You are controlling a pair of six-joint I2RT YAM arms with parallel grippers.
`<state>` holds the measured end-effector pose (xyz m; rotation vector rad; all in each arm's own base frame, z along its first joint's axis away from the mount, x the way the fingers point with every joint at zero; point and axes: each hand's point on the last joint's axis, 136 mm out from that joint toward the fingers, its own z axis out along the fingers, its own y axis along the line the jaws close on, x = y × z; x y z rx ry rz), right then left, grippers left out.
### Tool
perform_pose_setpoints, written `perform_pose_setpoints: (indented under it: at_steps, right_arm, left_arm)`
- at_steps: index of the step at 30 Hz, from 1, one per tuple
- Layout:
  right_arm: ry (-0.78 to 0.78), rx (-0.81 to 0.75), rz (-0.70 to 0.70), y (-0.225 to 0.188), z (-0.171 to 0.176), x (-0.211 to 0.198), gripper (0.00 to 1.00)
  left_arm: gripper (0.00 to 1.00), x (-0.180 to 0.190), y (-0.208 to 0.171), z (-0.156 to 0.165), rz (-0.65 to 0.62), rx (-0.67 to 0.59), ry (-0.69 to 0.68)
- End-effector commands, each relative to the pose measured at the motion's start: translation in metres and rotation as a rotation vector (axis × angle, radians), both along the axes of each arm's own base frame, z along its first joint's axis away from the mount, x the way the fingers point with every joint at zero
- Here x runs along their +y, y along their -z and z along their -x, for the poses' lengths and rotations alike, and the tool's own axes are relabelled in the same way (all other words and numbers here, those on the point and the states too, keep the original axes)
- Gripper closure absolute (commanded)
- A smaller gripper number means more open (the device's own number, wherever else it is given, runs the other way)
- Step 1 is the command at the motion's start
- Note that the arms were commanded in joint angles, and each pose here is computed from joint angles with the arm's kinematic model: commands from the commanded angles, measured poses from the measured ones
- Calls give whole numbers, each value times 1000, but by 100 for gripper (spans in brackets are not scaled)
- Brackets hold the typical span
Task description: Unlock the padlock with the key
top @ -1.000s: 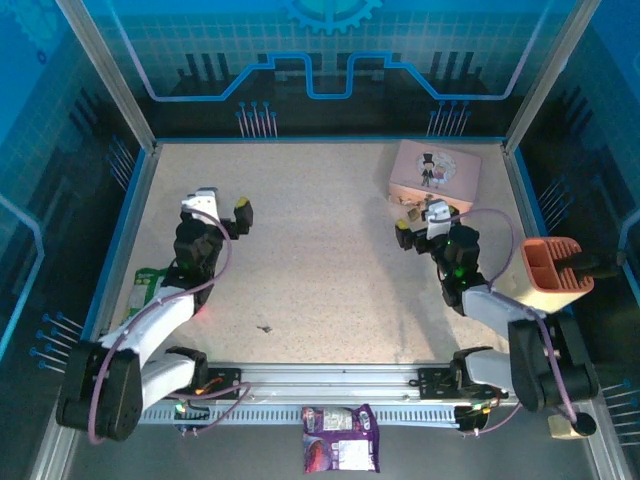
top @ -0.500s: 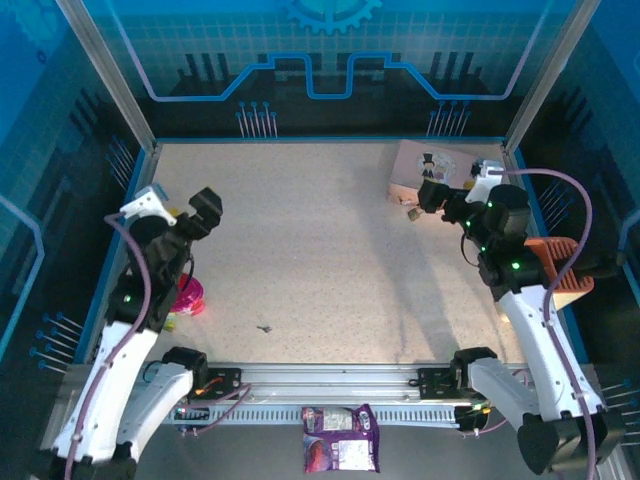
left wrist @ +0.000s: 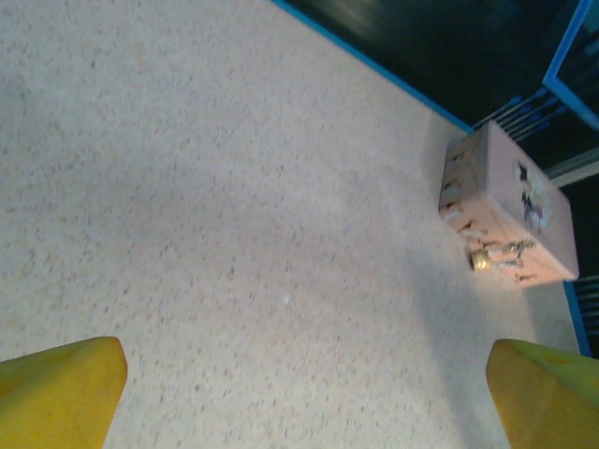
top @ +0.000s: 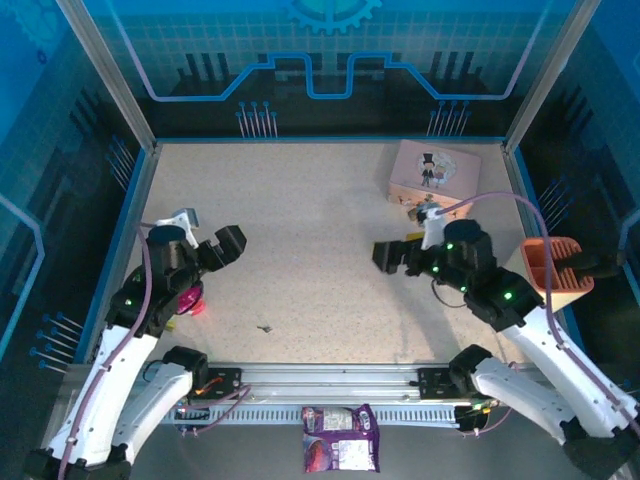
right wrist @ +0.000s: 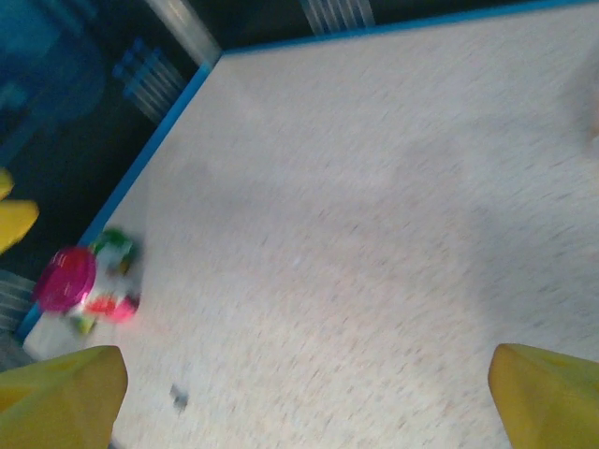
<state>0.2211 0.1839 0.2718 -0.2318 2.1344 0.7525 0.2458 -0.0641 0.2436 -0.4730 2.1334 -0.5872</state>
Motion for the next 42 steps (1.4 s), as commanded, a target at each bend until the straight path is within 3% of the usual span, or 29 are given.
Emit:
perform_pose_setpoints:
  at_steps: [1, 11, 18, 32, 42]
  right_arm:
    - [14, 71, 84, 30, 11, 23, 0]
    - [-280, 259, 235, 102, 63, 176, 4]
    - [-390, 433, 340, 161, 83, 248, 18]
    - [-385, 571, 527, 231, 86, 271, 50]
    - [-331, 575, 597, 245, 76, 266, 59]
  left_arm:
    - [1, 2, -12, 18, -37, 13, 25]
    - [1, 47, -37, 56, -192, -110, -109]
    - [1, 63, -40, 69, -202, -173, -192]
    - [1, 62, -38, 75, -188, -182, -180]
    - [1, 58, -37, 75, -178, -181, -163]
